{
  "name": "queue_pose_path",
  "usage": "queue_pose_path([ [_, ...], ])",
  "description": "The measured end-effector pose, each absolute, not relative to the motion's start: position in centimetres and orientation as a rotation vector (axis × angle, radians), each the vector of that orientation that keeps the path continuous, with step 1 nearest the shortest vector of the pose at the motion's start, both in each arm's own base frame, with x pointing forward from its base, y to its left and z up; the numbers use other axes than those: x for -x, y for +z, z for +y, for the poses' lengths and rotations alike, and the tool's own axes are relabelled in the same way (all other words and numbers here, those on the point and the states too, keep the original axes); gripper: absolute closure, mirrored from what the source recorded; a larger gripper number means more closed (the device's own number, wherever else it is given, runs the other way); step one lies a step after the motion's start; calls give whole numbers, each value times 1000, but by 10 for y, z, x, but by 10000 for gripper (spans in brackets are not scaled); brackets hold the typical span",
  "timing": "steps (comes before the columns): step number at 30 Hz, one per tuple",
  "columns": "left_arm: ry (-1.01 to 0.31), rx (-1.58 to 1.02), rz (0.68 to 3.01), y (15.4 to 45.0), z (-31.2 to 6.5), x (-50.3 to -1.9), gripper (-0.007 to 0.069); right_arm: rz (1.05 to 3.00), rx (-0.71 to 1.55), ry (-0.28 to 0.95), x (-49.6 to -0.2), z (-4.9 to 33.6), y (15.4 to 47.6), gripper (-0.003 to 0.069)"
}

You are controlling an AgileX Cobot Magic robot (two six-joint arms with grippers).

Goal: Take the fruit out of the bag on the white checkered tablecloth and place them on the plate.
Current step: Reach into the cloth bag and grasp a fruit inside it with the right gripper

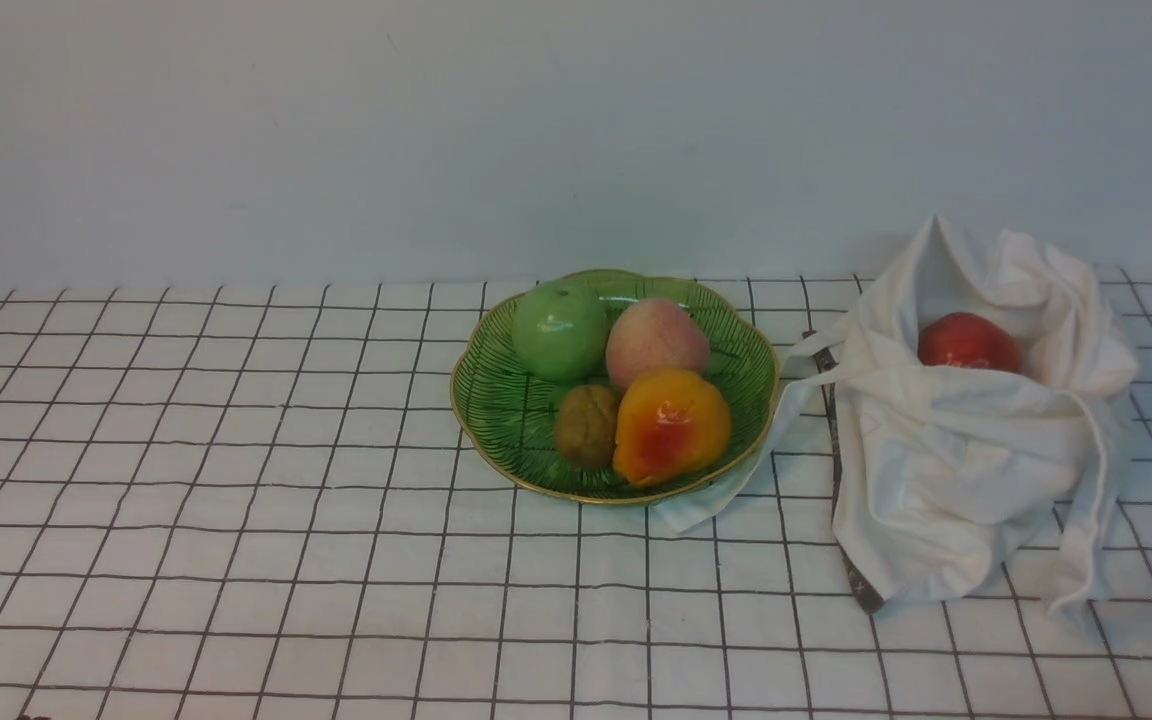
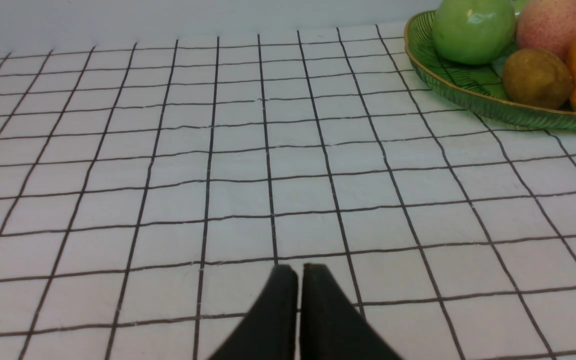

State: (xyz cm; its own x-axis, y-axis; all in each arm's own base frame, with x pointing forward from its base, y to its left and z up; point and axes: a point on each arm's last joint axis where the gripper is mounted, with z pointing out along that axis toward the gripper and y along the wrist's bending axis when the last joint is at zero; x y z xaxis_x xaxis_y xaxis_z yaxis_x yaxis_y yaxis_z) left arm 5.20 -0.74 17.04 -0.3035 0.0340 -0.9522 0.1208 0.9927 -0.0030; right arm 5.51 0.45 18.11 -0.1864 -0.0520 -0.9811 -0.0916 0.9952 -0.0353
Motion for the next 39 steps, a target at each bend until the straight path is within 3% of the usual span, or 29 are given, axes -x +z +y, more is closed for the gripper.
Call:
queue_pose_path([
  [27,-86,-112,1879,170,-7,-52,633,1760,100,45,-55,5,181,674],
  [30,-86,-112,1879,170,-7,-52,633,1769,-57,219,-55,7,181,674],
  [33,-86,-112,1879,170,-7,-52,633,1750,-400,603,-54,14,182,674],
  [35,-86,-112,1879,170,-7,-52,633,1729,-538,768,-53,17,182,674],
  [39,-86,-112,1879,170,-7,-52,633,1690,-667,927,-53,20,185,674],
])
